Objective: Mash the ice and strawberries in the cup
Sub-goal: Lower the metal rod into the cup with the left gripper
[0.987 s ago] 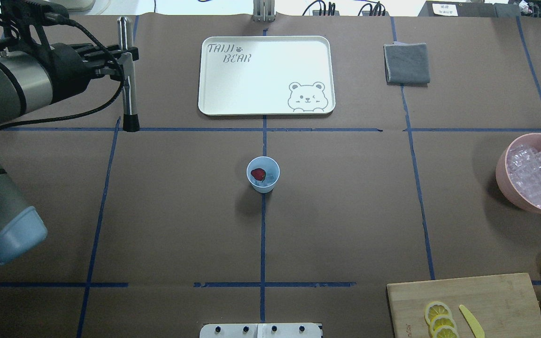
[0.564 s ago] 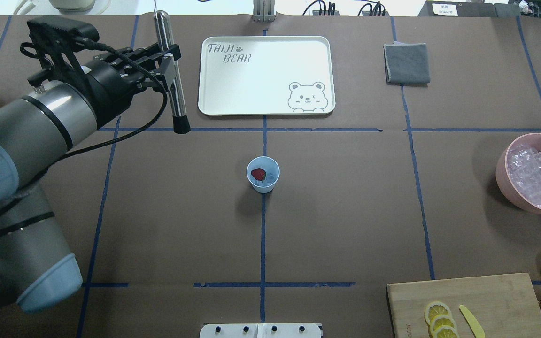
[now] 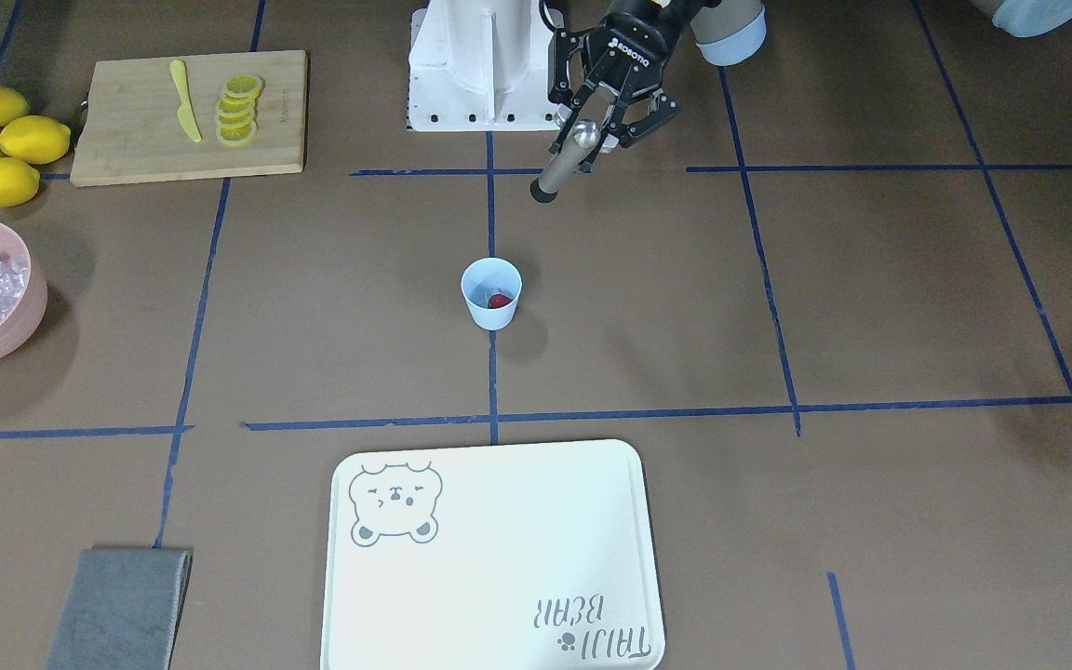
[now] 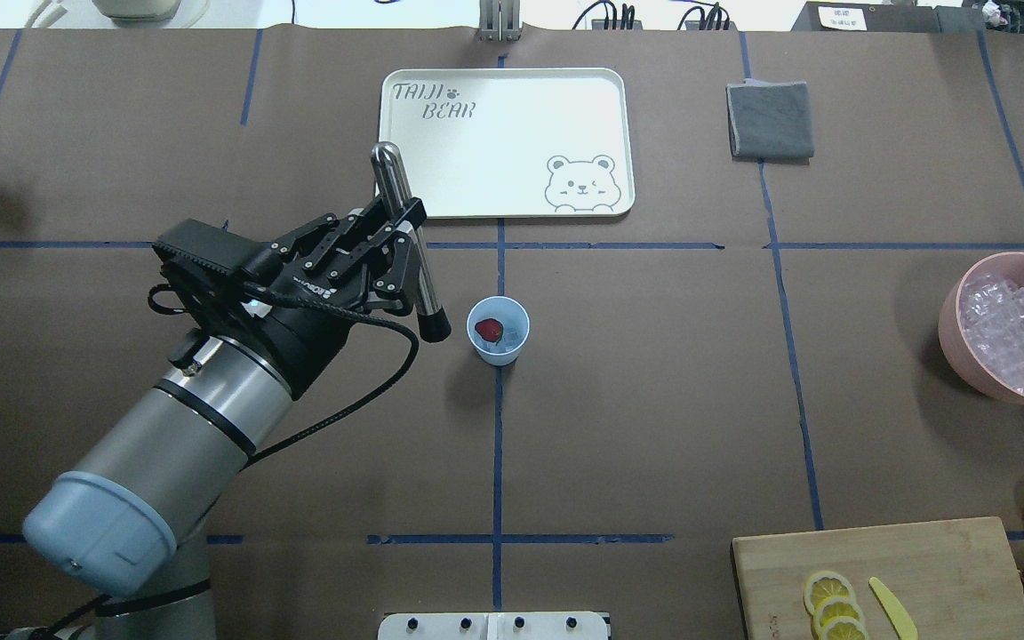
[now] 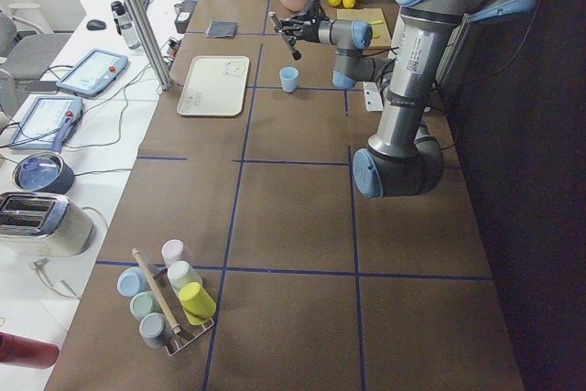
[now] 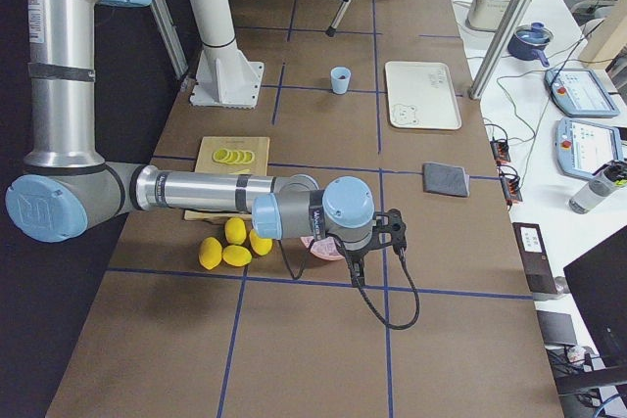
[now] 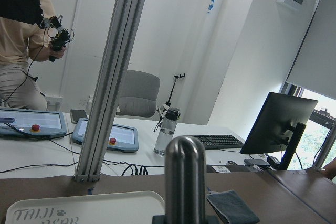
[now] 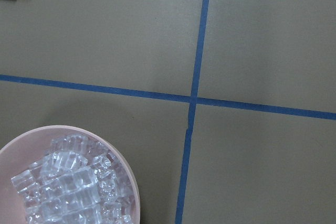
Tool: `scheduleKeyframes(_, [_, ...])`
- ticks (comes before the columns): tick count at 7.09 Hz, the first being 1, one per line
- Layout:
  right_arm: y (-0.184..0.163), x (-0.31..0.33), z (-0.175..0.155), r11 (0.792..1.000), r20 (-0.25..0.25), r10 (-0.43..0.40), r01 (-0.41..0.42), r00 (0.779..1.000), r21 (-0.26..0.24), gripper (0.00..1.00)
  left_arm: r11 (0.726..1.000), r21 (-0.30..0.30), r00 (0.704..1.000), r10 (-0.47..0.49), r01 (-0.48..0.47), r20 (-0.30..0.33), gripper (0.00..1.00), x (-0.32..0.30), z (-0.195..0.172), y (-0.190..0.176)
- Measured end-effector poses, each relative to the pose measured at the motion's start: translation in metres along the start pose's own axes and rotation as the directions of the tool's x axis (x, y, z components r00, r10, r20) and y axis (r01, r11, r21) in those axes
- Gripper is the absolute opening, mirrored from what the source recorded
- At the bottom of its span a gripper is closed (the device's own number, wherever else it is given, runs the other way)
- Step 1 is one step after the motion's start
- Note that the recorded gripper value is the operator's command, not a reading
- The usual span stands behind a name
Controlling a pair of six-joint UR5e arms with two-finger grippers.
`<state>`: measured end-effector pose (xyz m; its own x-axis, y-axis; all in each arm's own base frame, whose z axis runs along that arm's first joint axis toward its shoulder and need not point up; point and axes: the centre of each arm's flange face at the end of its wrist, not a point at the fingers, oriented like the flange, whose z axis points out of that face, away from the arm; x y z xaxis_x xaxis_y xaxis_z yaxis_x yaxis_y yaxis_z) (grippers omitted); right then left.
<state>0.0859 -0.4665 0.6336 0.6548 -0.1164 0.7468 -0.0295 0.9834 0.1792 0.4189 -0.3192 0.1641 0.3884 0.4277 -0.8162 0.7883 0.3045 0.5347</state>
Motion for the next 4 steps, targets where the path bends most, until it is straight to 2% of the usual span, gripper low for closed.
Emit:
scheduleKeyframes(2, [0.001,0.001,0.001,1.0,0.0,0.003,-0.003,1.0,-0.003,0.99,0.999,0.04,1.0,0.013,-0.012,-0.022,0.0,0.012,0.022,0.035])
scheduleKeyframes(4, [0.003,0.003,0.003,1.0,0.0,0.006,-0.006,1.0,-0.007,0.99,0.997,0.065,0.999,0.05,-0.049,-0.017,0.0,0.017,0.032,0.041])
